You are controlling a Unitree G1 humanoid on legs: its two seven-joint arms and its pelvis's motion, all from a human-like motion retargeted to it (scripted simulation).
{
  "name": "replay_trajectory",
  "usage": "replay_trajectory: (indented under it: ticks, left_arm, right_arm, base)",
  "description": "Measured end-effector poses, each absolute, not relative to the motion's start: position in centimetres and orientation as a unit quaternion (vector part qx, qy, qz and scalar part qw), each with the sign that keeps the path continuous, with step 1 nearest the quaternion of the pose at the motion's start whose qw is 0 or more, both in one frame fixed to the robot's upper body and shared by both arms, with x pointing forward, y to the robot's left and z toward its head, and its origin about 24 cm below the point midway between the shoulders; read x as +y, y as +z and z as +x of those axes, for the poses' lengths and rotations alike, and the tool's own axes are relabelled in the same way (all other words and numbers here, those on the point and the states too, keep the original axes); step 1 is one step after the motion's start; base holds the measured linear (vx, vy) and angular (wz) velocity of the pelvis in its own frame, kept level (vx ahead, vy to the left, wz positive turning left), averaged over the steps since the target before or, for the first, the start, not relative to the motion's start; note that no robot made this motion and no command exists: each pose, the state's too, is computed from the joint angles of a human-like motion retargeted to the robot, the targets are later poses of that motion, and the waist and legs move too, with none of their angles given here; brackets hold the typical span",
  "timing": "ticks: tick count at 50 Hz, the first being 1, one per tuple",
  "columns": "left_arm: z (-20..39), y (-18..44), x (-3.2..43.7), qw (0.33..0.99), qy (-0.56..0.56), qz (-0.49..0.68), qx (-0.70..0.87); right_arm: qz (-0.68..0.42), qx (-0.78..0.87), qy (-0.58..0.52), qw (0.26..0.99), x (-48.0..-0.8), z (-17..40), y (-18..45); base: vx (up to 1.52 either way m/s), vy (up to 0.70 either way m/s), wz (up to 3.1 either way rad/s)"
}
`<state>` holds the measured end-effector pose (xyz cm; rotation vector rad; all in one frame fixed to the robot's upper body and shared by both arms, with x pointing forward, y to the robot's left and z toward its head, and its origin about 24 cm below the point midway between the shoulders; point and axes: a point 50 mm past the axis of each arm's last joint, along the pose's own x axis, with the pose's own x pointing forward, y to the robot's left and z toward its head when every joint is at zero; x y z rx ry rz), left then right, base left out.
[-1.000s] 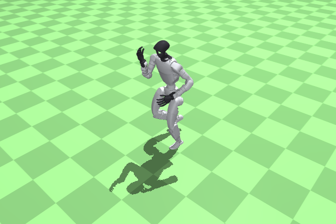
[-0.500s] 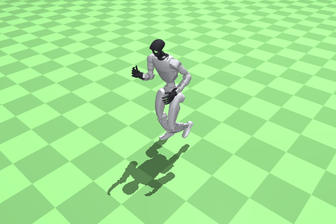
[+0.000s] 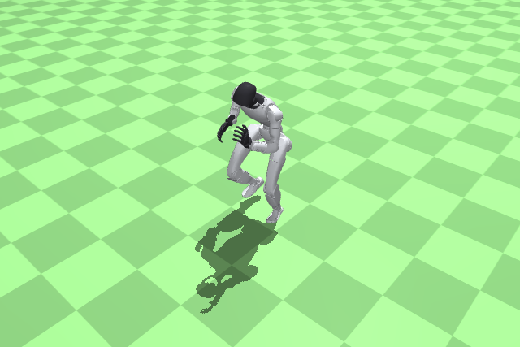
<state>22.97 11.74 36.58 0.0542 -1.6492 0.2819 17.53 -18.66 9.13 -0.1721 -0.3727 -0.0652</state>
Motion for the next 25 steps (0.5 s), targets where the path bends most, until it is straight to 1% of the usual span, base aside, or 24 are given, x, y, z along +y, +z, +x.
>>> replay_trajectory:
  ticks: [2, 3, 4, 5, 8, 10, 11, 13, 15, 18, 20, 22, 23, 25]
  left_arm:
    - [21.1, 37.9, 11.5, 0.624, 0.14, -0.015, -0.768]
    - [20.8, 37.3, 11.8, 0.622, 0.145, -0.025, -0.769]
    - [21.3, 35.8, 12.4, 0.638, 0.151, -0.022, -0.754]
    - [21.8, 33.9, 13.2, 0.663, 0.158, -0.014, -0.731]
    - [24.4, 24.5, 16.3, 0.804, 0.153, 0.058, -0.571]
    - [24.0, 17.1, 18.2, 0.89, 0.137, 0.08, -0.427]
    - [23.1, 13.8, 18.9, 0.922, 0.13, 0.071, -0.357]
    - [19.9, 8.5, 20.1, 0.963, 0.125, 0.049, -0.233]
    - [15.7, 5.5, 21.2, 0.981, 0.123, 0.058, -0.141]
    - [11.0, 3.9, 22.3, 0.994, 0.091, 0.049, -0.031]
    - [10.1, 4.0, 22.3, 0.998, 0.052, 0.025, -0.001]
    - [12.1, 4.9, 21.3, 0.999, 0.014, 0.01, -0.036]
    - [14.0, 5.7, 20.4, 0.997, 0.0, 0.015, -0.075]
    - [18.4, 8.8, 18.4, 0.982, -0.012, 0.042, -0.186]
  right_arm:
    - [-0.106, -0.183, -0.012, 0.977, -18.9, 16.6, 9.3]
    - [-0.106, -0.185, -0.004, 0.977, -18.9, 16.2, 9.5]
    - [-0.101, -0.19, 0.003, 0.977, -18.8, 15.9, 9.9]
    - [-0.093, -0.196, 0.009, 0.976, -18.7, 15.5, 10.3]
    - [-0.067, -0.257, 0.034, 0.963, -18.0, 15.5, 12.8]
    - [-0.058, -0.32, 0.052, 0.944, -17.4, 16.0, 15.1]
    - [-0.054, -0.358, 0.051, 0.931, -17.2, 16.3, 16.5]
    - [-0.04, -0.437, 0.04, 0.898, -16.8, 16.6, 19.3]
    - [0.003, -0.526, 0.029, 0.85, -16.4, 16.3, 22.2]
    - [0.054, -0.604, 0.044, 0.794, -15.3, 16.6, 25.4]
    - [0.051, -0.624, 0.054, 0.778, -14.0, 18.4, 26.7]
    - [0.013, -0.578, 0.042, 0.815, -12.8, 22.5, 26.2]
    - [0.002, -0.534, 0.037, 0.845, -12.5, 24.8, 25.2]
    - [-0.058, -0.43, 0.022, 0.901, -12.9, 28.2, 21.7]
  base:
    - [-0.08, -0.02, -0.37]
    - [0.01, -0.02, -0.52]
    - [0.05, -0.02, -0.68]
    - [0.08, -0.03, -0.78]
    - [0.13, -0.04, -0.58]
    - [0.15, -0.07, 0.16]
    - [0.14, -0.1, 0.66]
    - [0.12, -0.12, 0.81]
    - [0.14, -0.1, 0.01]
    - [0.04, -0.05, -0.7]
    - [-0.08, -0.03, -0.56]
    - [-0.04, -0.02, -0.06]
    - [0.03, -0.04, 0.26]
    - [0.1, -0.05, 0.39]
